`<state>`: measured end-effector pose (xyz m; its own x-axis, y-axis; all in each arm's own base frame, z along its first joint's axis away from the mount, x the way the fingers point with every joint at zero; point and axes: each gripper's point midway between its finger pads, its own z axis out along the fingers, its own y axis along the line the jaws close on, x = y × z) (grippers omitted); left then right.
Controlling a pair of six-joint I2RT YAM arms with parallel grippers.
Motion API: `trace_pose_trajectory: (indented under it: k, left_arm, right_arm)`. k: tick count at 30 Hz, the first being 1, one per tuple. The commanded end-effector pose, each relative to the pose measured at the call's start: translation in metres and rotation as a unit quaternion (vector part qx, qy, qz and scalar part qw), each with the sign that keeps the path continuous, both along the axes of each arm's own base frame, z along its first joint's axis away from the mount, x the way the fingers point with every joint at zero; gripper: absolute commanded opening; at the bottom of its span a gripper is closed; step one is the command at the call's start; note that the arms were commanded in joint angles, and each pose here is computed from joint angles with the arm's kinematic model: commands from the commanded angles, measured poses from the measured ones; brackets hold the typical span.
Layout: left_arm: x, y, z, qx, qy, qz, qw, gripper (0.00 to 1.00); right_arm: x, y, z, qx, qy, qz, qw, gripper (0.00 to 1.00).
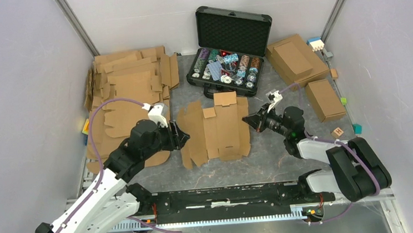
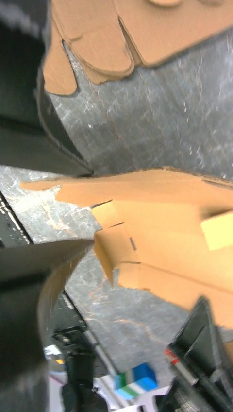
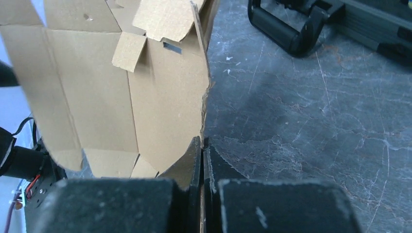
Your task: Fold the paper box
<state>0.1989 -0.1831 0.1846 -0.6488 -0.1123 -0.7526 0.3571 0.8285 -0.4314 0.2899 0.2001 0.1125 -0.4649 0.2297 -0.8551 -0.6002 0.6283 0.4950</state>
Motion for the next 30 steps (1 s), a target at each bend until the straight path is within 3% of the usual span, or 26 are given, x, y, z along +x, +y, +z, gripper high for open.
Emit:
trace_pose_trajectory:
  k: [1, 3, 9, 13, 20, 23, 27, 30]
  left_arm:
    - [0.010, 0.026, 0.000, 0.007, -0.031, 0.079, 0.996, 0.65]
    - [0.014, 0.025, -0.002, -0.004, -0.042, 0.085, 0.996, 0.71]
    - [0.026, 0.030, -0.023, 0.002, -0.066, 0.109, 0.992, 0.74]
    - [0.027, 0.029, -0.028, -0.007, -0.097, 0.097, 0.991, 0.85]
    - [0.033, 0.059, -0.058, 0.040, -0.076, 0.176, 0.981, 0.99]
    - [0.037, 0.068, -0.057, 0.057, -0.074, 0.196, 0.976, 1.00]
    - [0.043, 0.043, -0.054, 0.013, -0.088, 0.139, 0.986, 1.00]
    - [0.057, 0.056, -0.061, 0.019, -0.077, 0.170, 0.982, 1.00]
  right_arm:
    - [-0.002, -0.002, 0.022, -0.011, -0.067, 0.003, 0.998, 0.00]
    - [-0.004, 0.000, 0.024, -0.012, -0.073, 0.008, 0.997, 0.00]
    - [-0.016, 0.009, 0.039, -0.001, -0.113, 0.038, 0.993, 0.01]
    - [-0.015, 0.010, 0.038, -0.014, -0.118, 0.033, 0.992, 0.02]
    - [-0.013, 0.007, 0.038, -0.020, -0.120, 0.023, 0.992, 0.02]
    - [-0.009, 0.003, 0.033, -0.030, -0.112, 0.010, 0.993, 0.02]
    - [-0.009, 0.005, 0.033, -0.028, -0.111, 0.015, 0.993, 0.02]
    - [-0.009, 0.004, 0.033, -0.028, -0.113, 0.014, 0.993, 0.02]
